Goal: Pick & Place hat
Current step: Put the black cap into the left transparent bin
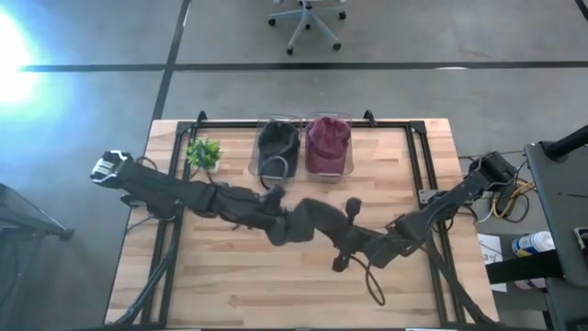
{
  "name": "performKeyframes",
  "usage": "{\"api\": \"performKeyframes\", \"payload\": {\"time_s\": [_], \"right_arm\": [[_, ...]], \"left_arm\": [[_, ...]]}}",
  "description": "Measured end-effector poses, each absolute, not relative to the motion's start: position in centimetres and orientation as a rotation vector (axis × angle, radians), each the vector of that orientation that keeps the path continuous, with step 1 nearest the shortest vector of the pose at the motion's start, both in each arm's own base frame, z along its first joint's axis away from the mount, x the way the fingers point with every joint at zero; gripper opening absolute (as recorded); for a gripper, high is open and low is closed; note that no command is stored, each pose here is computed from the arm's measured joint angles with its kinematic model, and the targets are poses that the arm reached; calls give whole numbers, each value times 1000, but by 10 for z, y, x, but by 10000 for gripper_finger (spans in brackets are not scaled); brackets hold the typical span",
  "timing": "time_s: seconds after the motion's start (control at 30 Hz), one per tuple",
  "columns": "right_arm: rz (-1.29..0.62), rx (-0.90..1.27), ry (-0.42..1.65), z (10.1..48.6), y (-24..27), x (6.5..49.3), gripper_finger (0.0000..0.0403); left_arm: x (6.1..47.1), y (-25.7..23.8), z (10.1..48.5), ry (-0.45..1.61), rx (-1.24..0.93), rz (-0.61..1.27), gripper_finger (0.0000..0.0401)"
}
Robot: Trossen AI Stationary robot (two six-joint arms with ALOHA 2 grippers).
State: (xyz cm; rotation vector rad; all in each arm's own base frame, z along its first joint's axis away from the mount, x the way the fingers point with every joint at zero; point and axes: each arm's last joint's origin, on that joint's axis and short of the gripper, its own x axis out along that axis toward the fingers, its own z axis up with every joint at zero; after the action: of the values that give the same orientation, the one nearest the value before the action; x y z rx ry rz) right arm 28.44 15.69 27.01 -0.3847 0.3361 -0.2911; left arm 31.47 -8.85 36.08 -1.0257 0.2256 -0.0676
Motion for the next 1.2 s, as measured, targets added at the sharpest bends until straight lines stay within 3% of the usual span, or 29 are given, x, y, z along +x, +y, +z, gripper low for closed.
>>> {"api": "performKeyframes", "payload": {"time_s": [0.17, 0.33, 0.47, 0.7, 1.0, 1.2], "right_arm": [[-254, -392, 350, 271, 156, 282, 13], [-216, -322, 340, 273, 157, 281, 13], [-250, -189, 318, 273, 157, 281, 13], [-400, 176, 218, 276, 144, 288, 13], [-385, 547, 158, 278, 118, 306, 13], [-492, 592, 87, 277, 84, 322, 13]], "left_arm": [[293, -79, 383, 121, -955, -5, 97], [269, -65, 398, 18, -780, 216, 97], [250, -55, 410, -68, -677, 367, 97], [228, -48, 425, -129, -559, 460, 97], [222, -48, 422, -102, -388, 651, 97], [216, -51, 411, -17, -361, 692, 97]]}}
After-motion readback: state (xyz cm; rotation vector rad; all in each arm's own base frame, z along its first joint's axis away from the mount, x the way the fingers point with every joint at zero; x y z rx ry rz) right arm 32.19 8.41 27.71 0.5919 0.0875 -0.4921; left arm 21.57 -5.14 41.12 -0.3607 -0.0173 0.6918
